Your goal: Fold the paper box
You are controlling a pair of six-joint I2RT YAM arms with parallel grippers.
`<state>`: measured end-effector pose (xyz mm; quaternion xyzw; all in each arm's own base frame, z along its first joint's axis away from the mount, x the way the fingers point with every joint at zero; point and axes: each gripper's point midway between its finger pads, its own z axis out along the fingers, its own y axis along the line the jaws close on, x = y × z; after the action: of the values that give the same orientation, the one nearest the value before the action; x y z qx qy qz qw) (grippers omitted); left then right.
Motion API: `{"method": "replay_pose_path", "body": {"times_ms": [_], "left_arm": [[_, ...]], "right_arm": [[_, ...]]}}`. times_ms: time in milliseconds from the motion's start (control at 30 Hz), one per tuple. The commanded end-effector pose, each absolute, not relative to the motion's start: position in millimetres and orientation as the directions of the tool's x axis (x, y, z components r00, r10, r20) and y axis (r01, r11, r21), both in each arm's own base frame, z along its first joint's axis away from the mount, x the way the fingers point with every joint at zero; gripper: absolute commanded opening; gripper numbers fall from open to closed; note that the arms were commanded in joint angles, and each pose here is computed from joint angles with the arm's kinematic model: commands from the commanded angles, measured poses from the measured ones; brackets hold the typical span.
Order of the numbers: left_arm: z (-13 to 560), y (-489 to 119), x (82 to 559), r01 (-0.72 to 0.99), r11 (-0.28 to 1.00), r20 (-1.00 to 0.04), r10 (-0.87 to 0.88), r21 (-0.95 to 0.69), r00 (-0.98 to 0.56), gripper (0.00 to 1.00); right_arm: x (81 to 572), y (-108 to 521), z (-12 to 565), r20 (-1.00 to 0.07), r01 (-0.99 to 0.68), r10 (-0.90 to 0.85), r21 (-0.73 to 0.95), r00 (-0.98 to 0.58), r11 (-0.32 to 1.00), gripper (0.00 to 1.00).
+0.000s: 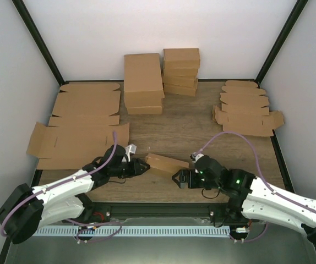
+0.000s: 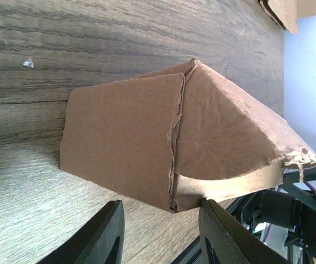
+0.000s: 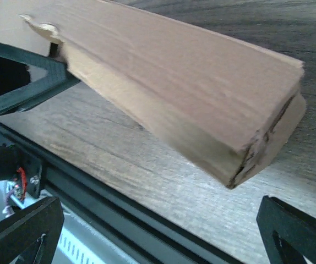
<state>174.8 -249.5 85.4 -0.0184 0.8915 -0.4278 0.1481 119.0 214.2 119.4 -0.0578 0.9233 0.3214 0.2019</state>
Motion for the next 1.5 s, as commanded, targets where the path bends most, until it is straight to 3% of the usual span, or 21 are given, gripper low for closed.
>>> {"method": "replay_pose_path", "body": {"times_ms": [0,133,267,533,700,967,1033,1167,1467], "left_arm": [[81.1,-243.9,171.8,0.071,0.676,-0.232,-0.151,-0.734,-0.961,0.41],[91.0,-237.2,169.1,0.065,0.701,-0.236,-0.150,-0.711,-0.960,0.47],[103.0,-232.0,165.1,0.056,0.696,-0.236,-0.165,-0.716,-0.958,0.49],[104.8,-246.3,145.3,0.045,0.636,-0.172,-0.140,-0.770,-0.975,0.43],[106.1,-262.9,133.8,0.058,0.622,-0.171,-0.123,-0.781,-0.978,0.42],[104.6,-270.6,126.0,0.053,0.584,-0.162,-0.136,-0.810,-0.977,0.38],[102.1,-272.1,125.5,0.050,0.570,-0.159,-0.143,-0.820,-0.977,0.36],[98.1,-272.7,125.7,0.039,0.552,-0.157,-0.168,-0.833,-0.973,0.31],[94.3,-280.6,128.0,0.039,0.502,-0.152,-0.185,-0.864,-0.971,0.27]], "right_arm": [[104.8,219.4,152.8,-0.383,-0.271,-0.022,0.610,-0.924,0.745,1.00],[100.9,225.6,178.9,-0.393,-0.309,-0.050,0.632,-0.918,0.711,1.00],[105.4,235.2,218.9,-0.482,-0.405,-0.071,0.637,-0.873,0.656,1.00],[142.2,261.3,275.5,-0.674,-0.592,-0.114,0.539,-0.730,0.599,0.99],[178.7,274.0,272.5,-0.661,-0.647,-0.168,0.595,-0.731,0.476,0.95],[226.6,274.0,240.3,-0.639,-0.630,-0.174,0.608,-0.749,0.483,0.95],[234.3,273.2,226.8,-0.622,-0.616,-0.175,0.619,-0.763,0.487,0.89],[241.0,276.0,200.0,-0.596,-0.608,-0.204,0.625,-0.777,0.490,0.79],[233.2,283.5,167.2,-0.573,-0.635,-0.281,0.642,-0.770,0.430,0.77]]}}
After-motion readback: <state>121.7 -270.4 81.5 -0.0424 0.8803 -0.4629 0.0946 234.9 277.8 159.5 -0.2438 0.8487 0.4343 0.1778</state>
